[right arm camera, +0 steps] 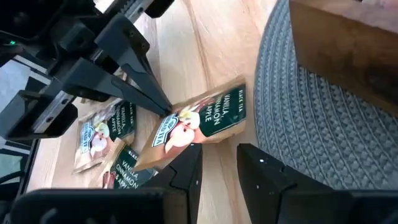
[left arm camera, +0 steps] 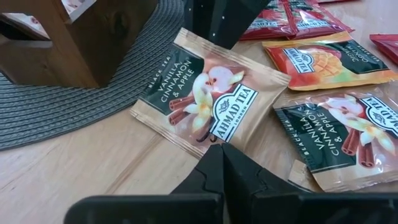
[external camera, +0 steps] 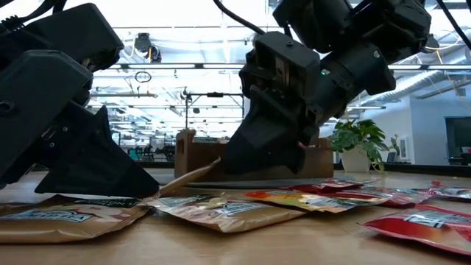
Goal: Pick & Place Tea
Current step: Put the cinnamon tea sachet into the left compartment of the wooden organizer
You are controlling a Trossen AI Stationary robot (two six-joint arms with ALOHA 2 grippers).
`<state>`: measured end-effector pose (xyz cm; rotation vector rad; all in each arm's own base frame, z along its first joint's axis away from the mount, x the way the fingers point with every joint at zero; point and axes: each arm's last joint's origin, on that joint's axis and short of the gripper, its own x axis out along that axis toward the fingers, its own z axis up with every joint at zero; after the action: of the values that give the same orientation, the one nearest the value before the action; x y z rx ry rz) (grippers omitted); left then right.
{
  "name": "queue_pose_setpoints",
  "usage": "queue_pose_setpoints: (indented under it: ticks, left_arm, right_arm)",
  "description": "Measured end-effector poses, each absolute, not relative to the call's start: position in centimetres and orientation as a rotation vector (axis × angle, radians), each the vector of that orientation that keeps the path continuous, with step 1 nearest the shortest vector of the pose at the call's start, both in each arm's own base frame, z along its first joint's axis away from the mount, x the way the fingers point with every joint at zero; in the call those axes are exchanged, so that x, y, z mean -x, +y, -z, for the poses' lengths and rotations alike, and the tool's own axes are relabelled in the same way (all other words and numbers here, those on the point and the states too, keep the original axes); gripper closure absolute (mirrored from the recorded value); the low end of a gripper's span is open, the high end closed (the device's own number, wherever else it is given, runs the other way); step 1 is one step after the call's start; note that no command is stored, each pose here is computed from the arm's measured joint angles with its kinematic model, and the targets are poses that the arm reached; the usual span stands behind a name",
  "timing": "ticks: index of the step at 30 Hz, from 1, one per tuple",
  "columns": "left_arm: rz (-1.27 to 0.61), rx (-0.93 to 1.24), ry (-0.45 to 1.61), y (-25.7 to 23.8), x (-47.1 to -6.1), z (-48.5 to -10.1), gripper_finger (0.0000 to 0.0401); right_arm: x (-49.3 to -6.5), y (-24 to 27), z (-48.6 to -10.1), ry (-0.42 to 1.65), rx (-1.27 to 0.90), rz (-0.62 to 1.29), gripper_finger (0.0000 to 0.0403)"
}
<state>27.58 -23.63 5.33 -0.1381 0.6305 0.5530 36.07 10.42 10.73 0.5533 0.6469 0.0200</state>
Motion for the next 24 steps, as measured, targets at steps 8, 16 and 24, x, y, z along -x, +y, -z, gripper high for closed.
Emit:
queue_pose_setpoints:
  ticks: [8,16,24]
  left_arm:
    - [-0.552,0.133,0.631,-23.56,-27.69,-5.33,0.0396]
    - [-0.545,0.129,0.63,-23.6,-27.77,-5.33,0.039]
    - [-0.546,0.132,0.629,-23.61,-27.78,-5.34,0.0389]
  right_arm:
    - [-36.13,11.0,-10.91,0.621,-0.55,-0.061,0.0311]
    - [-36.16,11.29,-11.21,0.588,-0.567,-0.12,0.0311]
    - [-35.86,11.3,-11.09,0.563,-0.577,-0.139,0.0311]
